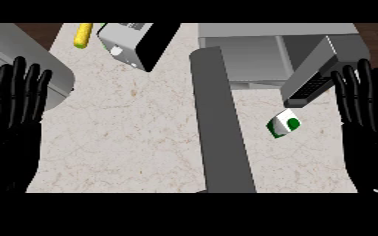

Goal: Pick up the milk, place it into the microwave and close the microwave

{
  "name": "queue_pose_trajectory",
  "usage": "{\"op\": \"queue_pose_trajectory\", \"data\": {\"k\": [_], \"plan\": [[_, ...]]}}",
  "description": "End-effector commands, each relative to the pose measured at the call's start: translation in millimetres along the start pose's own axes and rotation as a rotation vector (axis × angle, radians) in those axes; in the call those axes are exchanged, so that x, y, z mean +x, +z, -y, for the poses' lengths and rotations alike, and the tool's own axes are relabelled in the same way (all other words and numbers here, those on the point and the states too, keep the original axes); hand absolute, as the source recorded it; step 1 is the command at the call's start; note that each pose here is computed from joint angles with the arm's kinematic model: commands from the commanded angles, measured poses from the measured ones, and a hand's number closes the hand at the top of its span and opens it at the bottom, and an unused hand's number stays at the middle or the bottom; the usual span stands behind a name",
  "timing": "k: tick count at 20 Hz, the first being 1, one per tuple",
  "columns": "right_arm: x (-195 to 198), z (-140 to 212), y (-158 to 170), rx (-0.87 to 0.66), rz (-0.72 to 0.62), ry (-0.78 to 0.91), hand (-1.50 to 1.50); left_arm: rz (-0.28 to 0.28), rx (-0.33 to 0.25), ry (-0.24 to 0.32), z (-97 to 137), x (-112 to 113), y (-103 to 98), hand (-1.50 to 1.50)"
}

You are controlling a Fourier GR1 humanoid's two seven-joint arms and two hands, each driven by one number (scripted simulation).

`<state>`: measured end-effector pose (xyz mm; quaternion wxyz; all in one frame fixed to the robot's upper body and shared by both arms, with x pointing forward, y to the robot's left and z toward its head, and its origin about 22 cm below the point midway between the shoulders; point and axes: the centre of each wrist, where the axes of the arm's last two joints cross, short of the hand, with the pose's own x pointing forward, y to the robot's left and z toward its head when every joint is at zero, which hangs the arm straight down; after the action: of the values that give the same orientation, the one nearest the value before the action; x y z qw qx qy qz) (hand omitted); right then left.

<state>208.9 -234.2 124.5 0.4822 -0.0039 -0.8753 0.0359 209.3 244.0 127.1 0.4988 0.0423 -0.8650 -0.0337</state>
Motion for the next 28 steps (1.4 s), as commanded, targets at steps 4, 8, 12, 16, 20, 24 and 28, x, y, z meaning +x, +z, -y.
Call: {"op": "queue_pose_trajectory", "data": {"k": [4, 8, 12, 16, 20, 24, 28], "plan": [[-12.8, 19.5, 25.8, -0.027, -0.040, 0.056, -1.50, 0.010, -0.051, -0.033, 21.8, -11.9, 11.5, -1.50], [-18.6, 23.1, 46.1, 0.001, -0.178, -0.046, -1.50, -0.155, -0.005, 0.155, 36.5, -38.0, 21.2, -1.50], [-10.6, 27.5, 61.2, -0.008, -0.188, -0.031, -1.50, -0.150, 0.014, 0.175, 63.3, -33.5, 36.5, -1.50], [-38.1, 30.9, 66.3, -0.013, -0.207, -0.022, -1.50, -0.154, 0.001, 0.175, 96.9, -33.1, 60.7, -1.50], [-32.9, 42.2, 110.4, -0.009, -0.249, -0.020, -1.50, -0.150, -0.009, 0.156, 119.4, -33.1, 58.9, -1.50], [-64.0, 30.0, 129.0, -0.047, -0.267, 0.005, -1.50, -0.166, 0.014, 0.175, 126.1, -31.9, 84.7, -1.50], [-76.3, 39.7, 140.3, -0.023, -0.278, 0.019, -1.50, -0.150, 0.020, 0.174, 129.3, -39.4, 81.6, -1.50]]}}
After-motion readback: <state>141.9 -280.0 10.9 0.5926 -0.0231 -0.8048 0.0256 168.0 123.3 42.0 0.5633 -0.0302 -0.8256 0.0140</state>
